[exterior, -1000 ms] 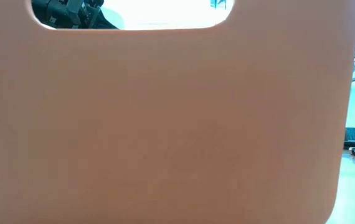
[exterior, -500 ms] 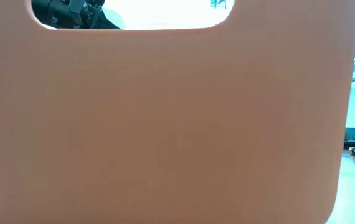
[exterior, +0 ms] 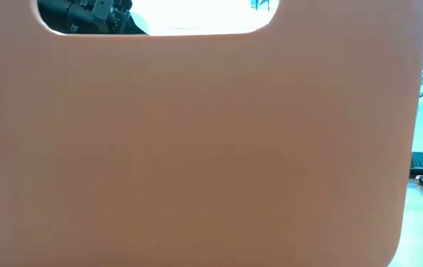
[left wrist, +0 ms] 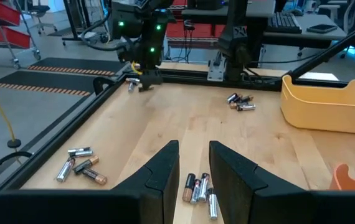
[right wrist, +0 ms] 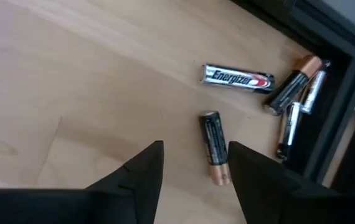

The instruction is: Sort batteries

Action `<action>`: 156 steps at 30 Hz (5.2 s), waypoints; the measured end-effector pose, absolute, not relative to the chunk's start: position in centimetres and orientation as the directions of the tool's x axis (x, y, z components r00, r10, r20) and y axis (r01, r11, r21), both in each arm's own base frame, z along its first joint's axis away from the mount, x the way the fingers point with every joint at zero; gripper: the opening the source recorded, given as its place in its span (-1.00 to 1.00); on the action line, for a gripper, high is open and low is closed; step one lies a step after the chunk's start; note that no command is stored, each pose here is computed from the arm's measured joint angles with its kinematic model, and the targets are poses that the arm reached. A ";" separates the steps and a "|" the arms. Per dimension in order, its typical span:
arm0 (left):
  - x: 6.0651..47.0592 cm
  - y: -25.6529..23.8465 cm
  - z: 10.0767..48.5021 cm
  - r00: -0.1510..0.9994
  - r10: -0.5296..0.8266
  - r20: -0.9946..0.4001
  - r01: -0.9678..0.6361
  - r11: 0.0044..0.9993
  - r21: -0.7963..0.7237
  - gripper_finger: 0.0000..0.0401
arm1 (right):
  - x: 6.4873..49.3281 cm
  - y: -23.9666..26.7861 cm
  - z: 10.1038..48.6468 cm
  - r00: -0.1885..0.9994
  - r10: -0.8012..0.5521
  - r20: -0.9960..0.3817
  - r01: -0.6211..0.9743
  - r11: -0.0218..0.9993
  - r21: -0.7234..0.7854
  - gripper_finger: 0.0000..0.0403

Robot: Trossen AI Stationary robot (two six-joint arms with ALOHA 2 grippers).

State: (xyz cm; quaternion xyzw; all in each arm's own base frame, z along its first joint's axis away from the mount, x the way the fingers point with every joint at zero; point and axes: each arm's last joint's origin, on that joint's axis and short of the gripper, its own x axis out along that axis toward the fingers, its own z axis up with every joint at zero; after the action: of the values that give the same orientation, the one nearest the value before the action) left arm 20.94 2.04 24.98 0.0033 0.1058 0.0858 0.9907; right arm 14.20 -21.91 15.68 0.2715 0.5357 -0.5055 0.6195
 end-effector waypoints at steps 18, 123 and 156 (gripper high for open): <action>20.9 2.0 25.0 0.963 0.165 -0.213 -0.158 0.986 0.050 -0.52 | 22.5 -18.6 17.3 0.418 -0.245 -0.875 0.772 0.604 0.199 -0.16; 20.8 2.0 24.4 0.952 0.150 -0.266 -0.139 0.989 0.060 -0.52 | 34.0 10.1 23.1 0.803 0.160 -0.575 -0.097 0.986 0.138 -0.90; 21.0 1.8 25.1 0.971 0.130 -0.201 -0.121 0.991 0.053 -0.52 | 35.8 14.4 19.2 0.645 0.184 -0.741 -0.137 0.983 0.125 -0.81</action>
State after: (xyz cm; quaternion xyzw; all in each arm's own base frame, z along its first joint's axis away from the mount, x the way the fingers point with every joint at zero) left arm 20.97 1.79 25.07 0.0201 0.1027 0.0632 0.9925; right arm 35.77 14.40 19.21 0.0287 0.4116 0.0886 0.9066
